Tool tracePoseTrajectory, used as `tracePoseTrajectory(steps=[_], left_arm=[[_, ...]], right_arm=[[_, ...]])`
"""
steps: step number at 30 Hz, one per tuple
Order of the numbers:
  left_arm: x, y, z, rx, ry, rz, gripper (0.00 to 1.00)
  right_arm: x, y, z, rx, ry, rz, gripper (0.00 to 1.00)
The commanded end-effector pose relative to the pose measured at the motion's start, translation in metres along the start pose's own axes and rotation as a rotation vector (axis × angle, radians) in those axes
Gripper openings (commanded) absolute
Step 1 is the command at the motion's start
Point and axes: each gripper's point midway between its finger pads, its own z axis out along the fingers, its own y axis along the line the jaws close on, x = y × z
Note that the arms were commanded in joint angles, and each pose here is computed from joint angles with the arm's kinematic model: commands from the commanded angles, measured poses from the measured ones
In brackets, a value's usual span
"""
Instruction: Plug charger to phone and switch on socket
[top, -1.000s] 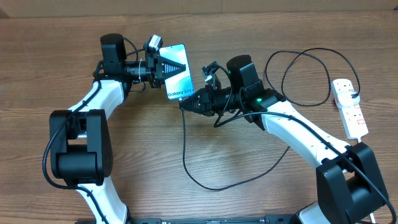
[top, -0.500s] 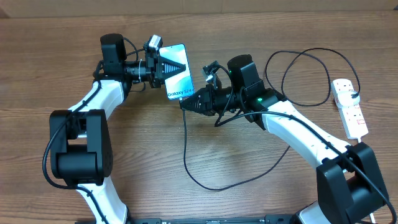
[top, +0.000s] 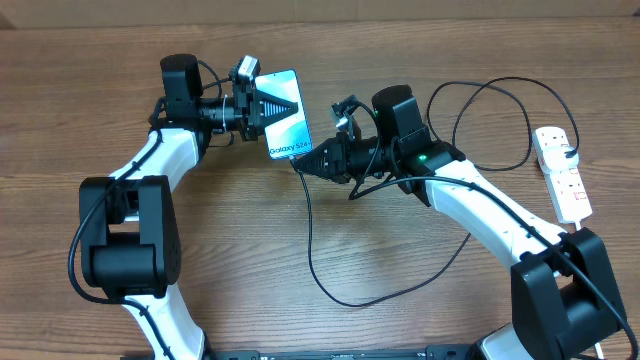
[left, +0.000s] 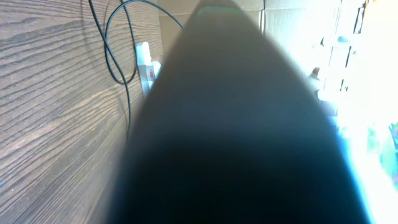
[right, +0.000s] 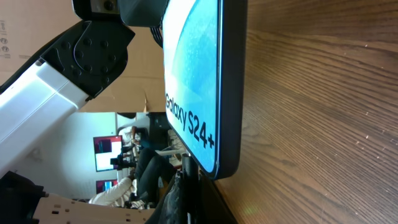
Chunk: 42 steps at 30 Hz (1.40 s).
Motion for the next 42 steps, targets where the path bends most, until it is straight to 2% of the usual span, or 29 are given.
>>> tracePoseTrajectory(steps=[1,24,42], left_arm=[[0.007,-0.010,0.001,0.031,0.047,0.011,0.04],[0.006,-0.009,0.001,0.029,0.044,0.011,0.04],[0.006,-0.009,0.001,0.029,0.044,0.011,0.04]], right_arm=[[-0.009,-0.006,-0.004,0.018,-0.039,-0.002,0.04],[0.002,0.002,-0.004,-0.032,0.024,0.007,0.04],[0.001,0.001,-0.004,-0.024,0.017,0.008,0.04]])
